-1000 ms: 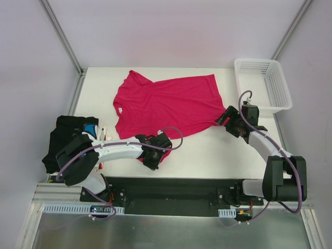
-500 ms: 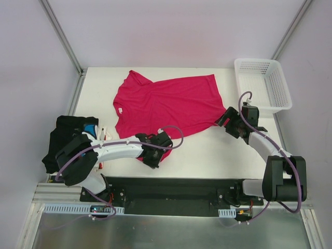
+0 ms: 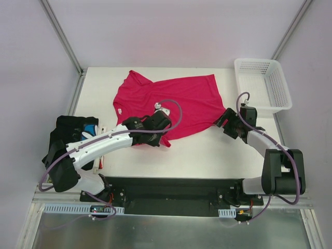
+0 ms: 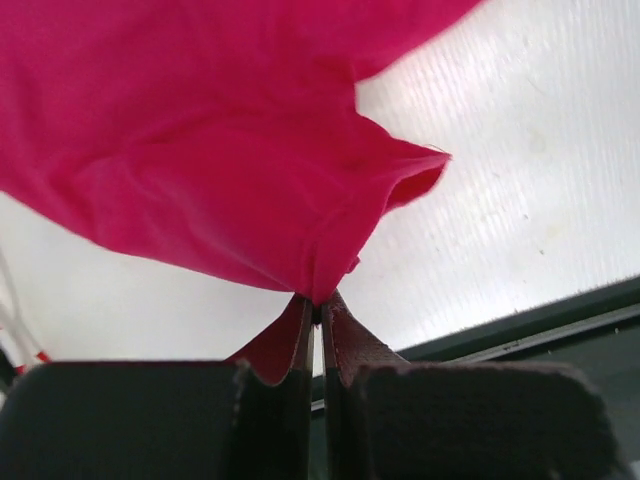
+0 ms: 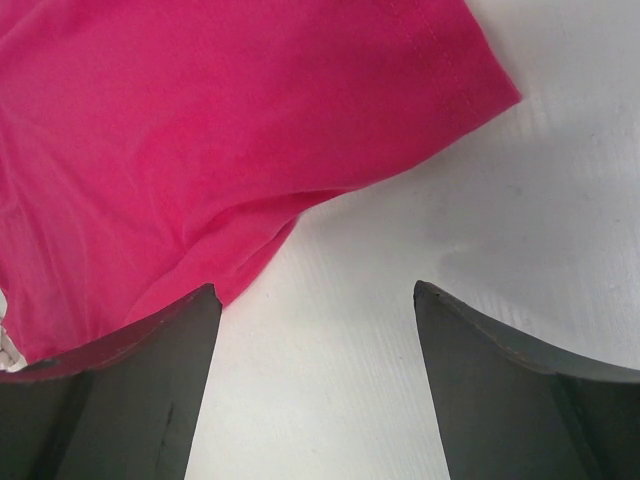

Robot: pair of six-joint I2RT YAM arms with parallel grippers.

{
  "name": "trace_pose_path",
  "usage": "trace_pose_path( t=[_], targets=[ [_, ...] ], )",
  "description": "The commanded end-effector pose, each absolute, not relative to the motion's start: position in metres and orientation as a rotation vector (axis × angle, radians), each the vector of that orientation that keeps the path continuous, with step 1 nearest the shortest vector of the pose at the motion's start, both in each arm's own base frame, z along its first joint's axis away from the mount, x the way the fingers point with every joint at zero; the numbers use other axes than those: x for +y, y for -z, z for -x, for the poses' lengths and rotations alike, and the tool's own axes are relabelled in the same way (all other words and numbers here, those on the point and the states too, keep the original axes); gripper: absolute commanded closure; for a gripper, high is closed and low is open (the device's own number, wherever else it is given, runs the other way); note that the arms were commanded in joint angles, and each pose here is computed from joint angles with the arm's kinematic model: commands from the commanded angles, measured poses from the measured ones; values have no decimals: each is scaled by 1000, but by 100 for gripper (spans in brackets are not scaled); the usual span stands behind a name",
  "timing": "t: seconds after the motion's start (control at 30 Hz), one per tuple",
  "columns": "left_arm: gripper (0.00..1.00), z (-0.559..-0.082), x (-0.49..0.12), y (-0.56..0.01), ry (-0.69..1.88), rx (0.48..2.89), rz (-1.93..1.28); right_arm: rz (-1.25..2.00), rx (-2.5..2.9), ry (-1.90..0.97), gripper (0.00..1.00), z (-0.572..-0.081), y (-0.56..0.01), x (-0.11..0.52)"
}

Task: Fold and stack the t-shirts
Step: Grap the side of the flattened tshirt closest away from the robot with both arms

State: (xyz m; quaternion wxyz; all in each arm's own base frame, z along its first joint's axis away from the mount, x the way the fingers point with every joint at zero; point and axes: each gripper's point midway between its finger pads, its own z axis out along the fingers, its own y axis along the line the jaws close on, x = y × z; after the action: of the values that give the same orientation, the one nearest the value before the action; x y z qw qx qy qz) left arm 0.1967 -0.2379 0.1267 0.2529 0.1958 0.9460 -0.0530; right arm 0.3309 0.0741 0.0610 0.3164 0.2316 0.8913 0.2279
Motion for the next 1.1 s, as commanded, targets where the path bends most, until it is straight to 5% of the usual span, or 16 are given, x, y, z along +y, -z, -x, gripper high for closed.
trace_pose_path(
  t=[0.0, 0.57, 1.07],
  targets=[
    [100, -225, -203, -172, 10, 2450, -452, -614, 2322, -622, 20, -335, -62, 75],
    [100, -308, -145, -309, -156, 2128, -266, -632, 2347, -560, 34, -338, -49, 68],
    [100, -327, -148, -330, -154, 2090, -289, -621, 2365, -507, 40, -348, -29, 70]
  ],
)
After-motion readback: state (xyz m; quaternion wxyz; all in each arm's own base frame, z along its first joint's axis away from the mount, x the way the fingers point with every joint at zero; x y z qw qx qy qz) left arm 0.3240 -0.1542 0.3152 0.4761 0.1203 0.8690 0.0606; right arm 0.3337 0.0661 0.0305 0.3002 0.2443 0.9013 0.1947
